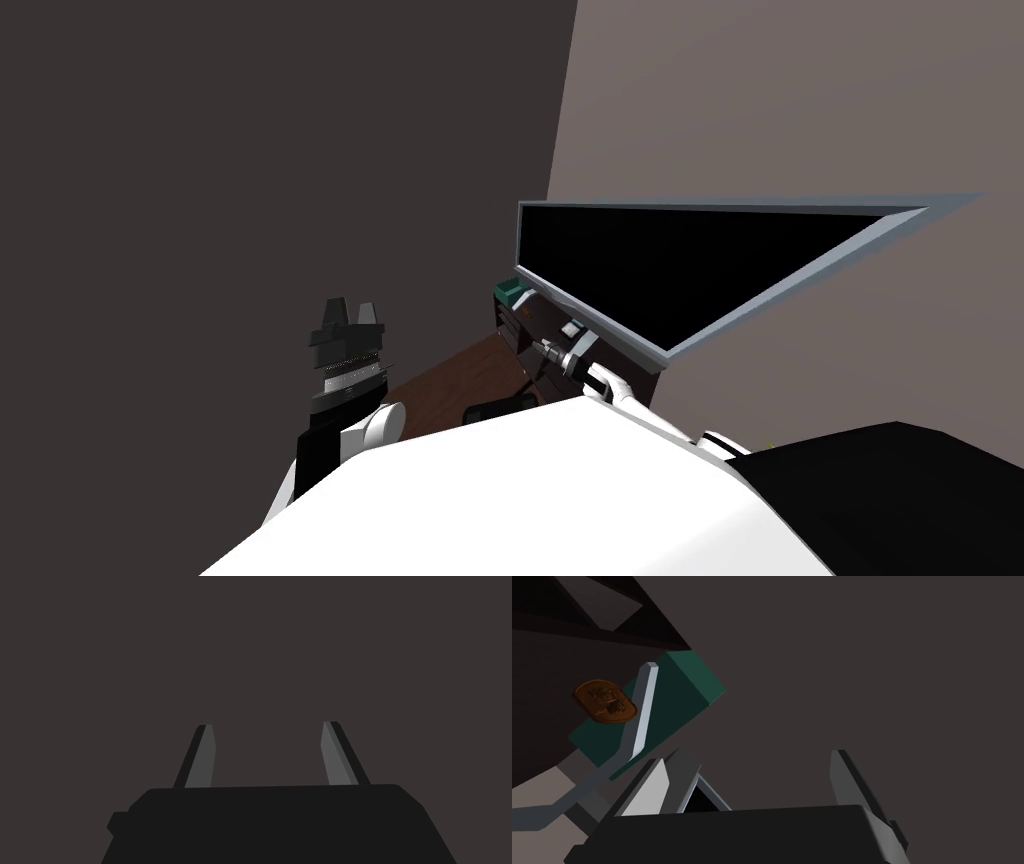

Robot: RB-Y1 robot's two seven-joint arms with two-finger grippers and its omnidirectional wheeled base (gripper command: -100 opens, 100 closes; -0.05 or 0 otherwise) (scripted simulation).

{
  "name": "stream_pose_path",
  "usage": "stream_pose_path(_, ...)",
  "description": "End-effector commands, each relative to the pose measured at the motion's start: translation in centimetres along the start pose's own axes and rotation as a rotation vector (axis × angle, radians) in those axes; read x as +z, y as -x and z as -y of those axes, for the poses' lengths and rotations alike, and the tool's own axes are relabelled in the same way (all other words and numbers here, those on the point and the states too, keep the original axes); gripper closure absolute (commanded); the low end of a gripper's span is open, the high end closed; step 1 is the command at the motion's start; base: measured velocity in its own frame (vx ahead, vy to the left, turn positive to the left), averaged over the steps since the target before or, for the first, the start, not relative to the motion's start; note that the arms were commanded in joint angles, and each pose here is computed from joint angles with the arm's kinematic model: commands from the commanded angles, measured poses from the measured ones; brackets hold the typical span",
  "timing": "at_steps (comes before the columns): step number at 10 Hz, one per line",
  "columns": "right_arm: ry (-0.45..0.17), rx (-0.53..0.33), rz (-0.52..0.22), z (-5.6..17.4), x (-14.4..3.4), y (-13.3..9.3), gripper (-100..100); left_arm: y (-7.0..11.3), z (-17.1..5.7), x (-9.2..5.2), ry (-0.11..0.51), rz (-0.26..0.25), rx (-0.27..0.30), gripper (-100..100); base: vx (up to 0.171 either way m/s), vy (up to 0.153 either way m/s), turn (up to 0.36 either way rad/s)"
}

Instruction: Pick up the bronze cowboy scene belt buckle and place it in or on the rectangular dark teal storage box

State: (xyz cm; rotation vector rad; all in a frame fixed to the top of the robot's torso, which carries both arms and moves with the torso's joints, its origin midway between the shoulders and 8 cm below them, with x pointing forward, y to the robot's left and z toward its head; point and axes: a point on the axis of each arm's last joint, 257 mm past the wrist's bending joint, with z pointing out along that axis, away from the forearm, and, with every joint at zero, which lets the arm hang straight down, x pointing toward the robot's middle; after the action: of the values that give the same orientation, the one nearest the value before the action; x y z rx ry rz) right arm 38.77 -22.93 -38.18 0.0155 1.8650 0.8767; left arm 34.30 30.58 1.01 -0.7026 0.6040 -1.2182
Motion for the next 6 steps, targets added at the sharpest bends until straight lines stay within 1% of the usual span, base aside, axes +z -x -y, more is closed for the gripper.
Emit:
stream_pose_path(1, -0.04, -0.045, -0.073, 2.4, -1.6, -1.4, -100, 0.0, 0.0, 0.0, 0.0, 0.0, 0.0, 0, 0.066, 0.049, 0.214)
stream_pose_path(2, -0.038, -0.046, -0.072, 2.3, -1.6, -1.4, -100, 0.0, 0.0, 0.0, 0.0, 0.0, 0.0, 0, 0.069, 0.033, 0.081)
stream_pose_path(4, -0.055, -0.041, -0.081, 3.1, -2.0, -1.8, -100, 0.0, 0.0, 0.0, 0.0, 0.0, 0.0, 0, 0.021, 0.006, -0.016)
stream_pose_path(5, -0.09, -0.082, -0.144, 5.0, -3.4, -3.0, -100, 0.0, 0.0, 0.0, 0.0, 0.0, 0.0, 0, 0.041, 0.042, 0.188)
stream_pose_path(6, -0.1, -0.08, -0.149, 5.4, -3.7, -3.2, -100, 0.0, 0.0, 0.0, 0.0, 0.0, 0.0, 0, 0.067, 0.032, 0.121)
